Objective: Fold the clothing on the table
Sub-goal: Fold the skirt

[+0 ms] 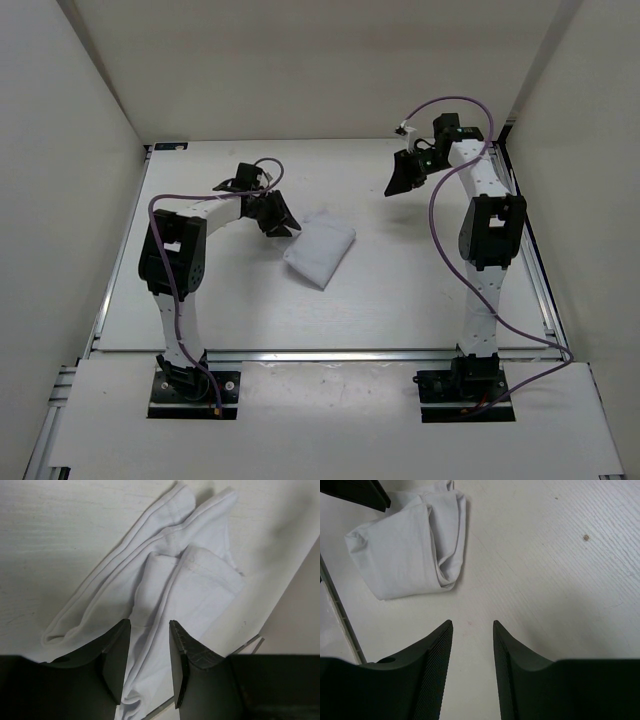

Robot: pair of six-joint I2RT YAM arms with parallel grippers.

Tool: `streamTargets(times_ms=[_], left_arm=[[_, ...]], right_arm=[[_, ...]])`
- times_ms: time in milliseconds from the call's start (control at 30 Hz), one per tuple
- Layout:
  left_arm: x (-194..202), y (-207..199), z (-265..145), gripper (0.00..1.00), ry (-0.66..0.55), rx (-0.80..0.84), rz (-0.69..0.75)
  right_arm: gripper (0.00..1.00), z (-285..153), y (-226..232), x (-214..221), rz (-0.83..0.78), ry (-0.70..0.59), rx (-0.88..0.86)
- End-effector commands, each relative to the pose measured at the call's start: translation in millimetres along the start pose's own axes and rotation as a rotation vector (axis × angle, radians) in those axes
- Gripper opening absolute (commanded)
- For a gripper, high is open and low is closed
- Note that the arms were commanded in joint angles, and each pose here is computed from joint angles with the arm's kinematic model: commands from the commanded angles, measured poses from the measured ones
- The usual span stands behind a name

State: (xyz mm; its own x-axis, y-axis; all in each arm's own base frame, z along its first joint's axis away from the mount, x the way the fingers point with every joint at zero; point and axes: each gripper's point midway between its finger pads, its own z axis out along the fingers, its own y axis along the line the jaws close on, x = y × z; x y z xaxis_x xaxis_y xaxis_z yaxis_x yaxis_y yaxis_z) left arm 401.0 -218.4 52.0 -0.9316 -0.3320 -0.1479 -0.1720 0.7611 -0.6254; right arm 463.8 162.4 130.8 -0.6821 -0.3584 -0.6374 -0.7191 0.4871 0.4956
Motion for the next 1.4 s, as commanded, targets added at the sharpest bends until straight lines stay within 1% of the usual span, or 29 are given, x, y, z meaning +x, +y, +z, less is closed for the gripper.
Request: streamTargets(times_ms=[0,67,167,300,700,833,867,1067,1167,1233,1367], left_arm=[[-10.4,-28.7,-9.2,0.47,-0.031,0.102,0.017],[-8.0,-29.2,-5.2,0.47,-0.021,0.096,0.031],[-4.3,-17.4,-2.5,0.46,-0.001,0.041,0.052],[-7.7,-10.9,-3.9,0.46,-0.002,0.006,0.086],[-4.5,-3.0,13.2,0.49,0.041,-0.081,0.195],[-10.1,-9.5,14.9,0.5,0.016,-0.064,0.212],[-10.1,-11.7,13.2,0.5,0.014,-0.057,0.214],[-6.2,-11.7,19.5,0.5,0.032,-0.052,0.236],[-7.5,-19.6,19.4,0.49,0.019,-0.021,0.241],[-6.2,-24.5,18.8,0.46,0.014,0.005,0.235],[-9.3,-36.0,15.8,0.46,-0.01,0.068,0.229]], right_arm=[[0.43,-17.1,8.3,-17.7,-0.061,-0.035,0.023],[0.44,-18.0,7.7,-19.5,-0.067,-0.037,0.03],[0.43,-17.6,8.5,-18.3,-0.06,-0.032,0.029],[0.42,-16.6,6.9,-15.8,-0.059,-0.029,0.028],[0.41,-20.4,6.6,-17.1,-0.064,-0.027,0.039],[0.4,-17.6,4.5,-14.5,-0.062,-0.024,0.034],[0.4,-22.6,3.7,-16.3,-0.063,-0.03,0.042],[0.39,-21.7,-0.8,-15.0,-0.06,-0.03,0.048],[0.39,-23.2,-1.5,-15.0,-0.063,-0.029,0.056],[0.39,-22.9,-2.1,-13.0,-0.056,-0.025,0.054],[0.38,-23.0,-4.7,-12.0,-0.057,-0.022,0.062]])
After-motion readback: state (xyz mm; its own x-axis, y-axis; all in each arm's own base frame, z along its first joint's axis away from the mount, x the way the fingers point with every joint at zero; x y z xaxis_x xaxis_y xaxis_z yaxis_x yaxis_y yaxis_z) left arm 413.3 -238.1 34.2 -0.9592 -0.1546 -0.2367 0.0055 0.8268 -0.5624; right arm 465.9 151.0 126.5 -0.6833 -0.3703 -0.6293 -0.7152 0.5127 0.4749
